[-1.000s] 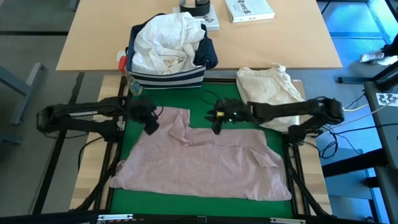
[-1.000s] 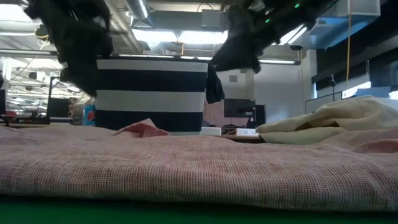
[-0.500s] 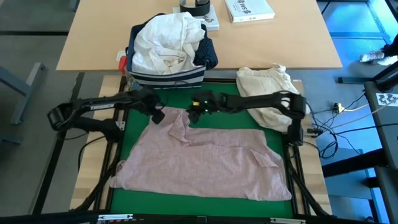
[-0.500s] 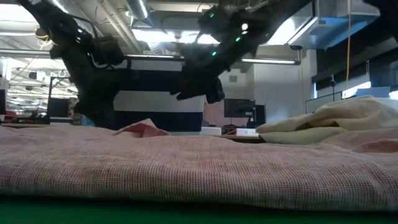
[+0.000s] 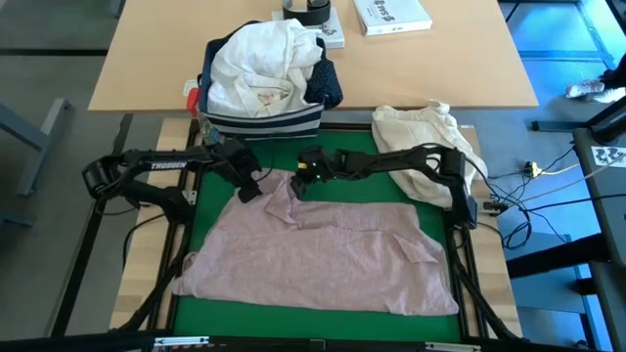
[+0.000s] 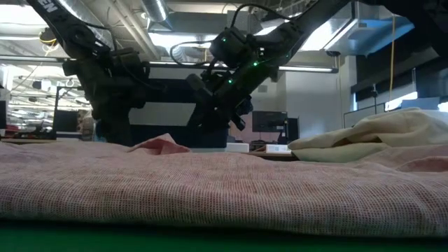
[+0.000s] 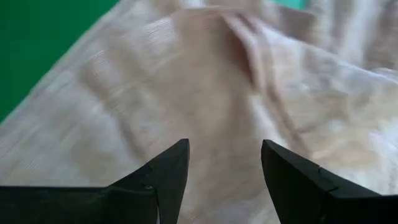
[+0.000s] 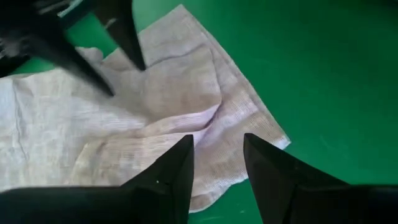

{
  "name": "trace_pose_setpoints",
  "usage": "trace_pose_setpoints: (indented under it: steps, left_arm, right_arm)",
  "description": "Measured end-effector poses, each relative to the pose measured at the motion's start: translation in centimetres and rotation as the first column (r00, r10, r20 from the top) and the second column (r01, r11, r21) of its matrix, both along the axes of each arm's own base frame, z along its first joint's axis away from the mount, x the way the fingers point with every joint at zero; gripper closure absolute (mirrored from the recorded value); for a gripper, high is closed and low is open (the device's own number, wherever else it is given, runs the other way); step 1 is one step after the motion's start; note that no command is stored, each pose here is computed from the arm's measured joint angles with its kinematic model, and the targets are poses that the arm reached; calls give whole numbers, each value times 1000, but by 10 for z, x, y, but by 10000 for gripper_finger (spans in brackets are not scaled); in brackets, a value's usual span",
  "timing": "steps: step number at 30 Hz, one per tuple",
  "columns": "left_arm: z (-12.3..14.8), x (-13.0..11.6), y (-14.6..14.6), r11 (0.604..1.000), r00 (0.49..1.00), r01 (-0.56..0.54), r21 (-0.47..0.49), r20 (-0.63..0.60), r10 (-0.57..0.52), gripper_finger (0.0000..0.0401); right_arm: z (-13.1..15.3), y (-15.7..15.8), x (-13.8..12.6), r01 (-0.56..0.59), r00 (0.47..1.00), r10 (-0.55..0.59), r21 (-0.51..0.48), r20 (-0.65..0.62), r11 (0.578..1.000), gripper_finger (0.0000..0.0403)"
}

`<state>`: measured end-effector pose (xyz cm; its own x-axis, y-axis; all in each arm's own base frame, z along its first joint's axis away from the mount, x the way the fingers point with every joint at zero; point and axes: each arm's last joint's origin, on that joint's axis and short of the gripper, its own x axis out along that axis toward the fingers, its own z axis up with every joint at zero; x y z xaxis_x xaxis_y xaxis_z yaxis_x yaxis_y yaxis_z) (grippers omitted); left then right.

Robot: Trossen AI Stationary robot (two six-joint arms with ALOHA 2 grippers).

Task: Fold laundry
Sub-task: Fold the red polo

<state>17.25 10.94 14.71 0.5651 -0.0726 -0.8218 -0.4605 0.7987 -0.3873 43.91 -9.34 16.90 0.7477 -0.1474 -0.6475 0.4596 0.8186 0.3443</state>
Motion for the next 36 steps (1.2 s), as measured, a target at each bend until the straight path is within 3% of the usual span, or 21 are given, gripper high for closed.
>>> trace_pose_setpoints:
  steps: [5, 14, 17, 22, 27, 33, 36]
  left_arm:
    - [1, 3, -4, 998, 998, 63, -8, 30, -63, 206]
    - [0, 4, -2, 996, 1000, 18, 91, -19, -17, 206]
    - [1, 4, -2, 994, 1000, 9, 110, -26, -6, 206]
    - [2, 7, 1, 988, 1000, -9, 152, -11, 11, 206]
    - [2, 2, 9, 949, 977, -171, 264, -78, 197, 206]
    - [-1, 2, 24, 936, 956, -285, 206, -8, 293, 206]
    - [-8, 1, 29, 936, 948, -306, 174, -31, 316, 206]
  right_arm:
    - [-4, 2, 4, 46, 998, -48, 71, 39, 996, 263]
    - [-33, 26, 18, -13, 998, -3, 231, 70, 973, 263]
    - [-33, 32, 19, -43, 997, 30, 202, 70, 979, 263]
    - [-35, 29, 19, 3, 998, -14, 155, 68, 988, 263]
    - [-41, 29, 19, 21, 999, -28, 166, 42, 986, 263]
    - [-38, 28, 20, 21, 997, -31, 157, 65, 987, 263]
    - [-38, 28, 20, 20, 997, -31, 157, 69, 987, 263]
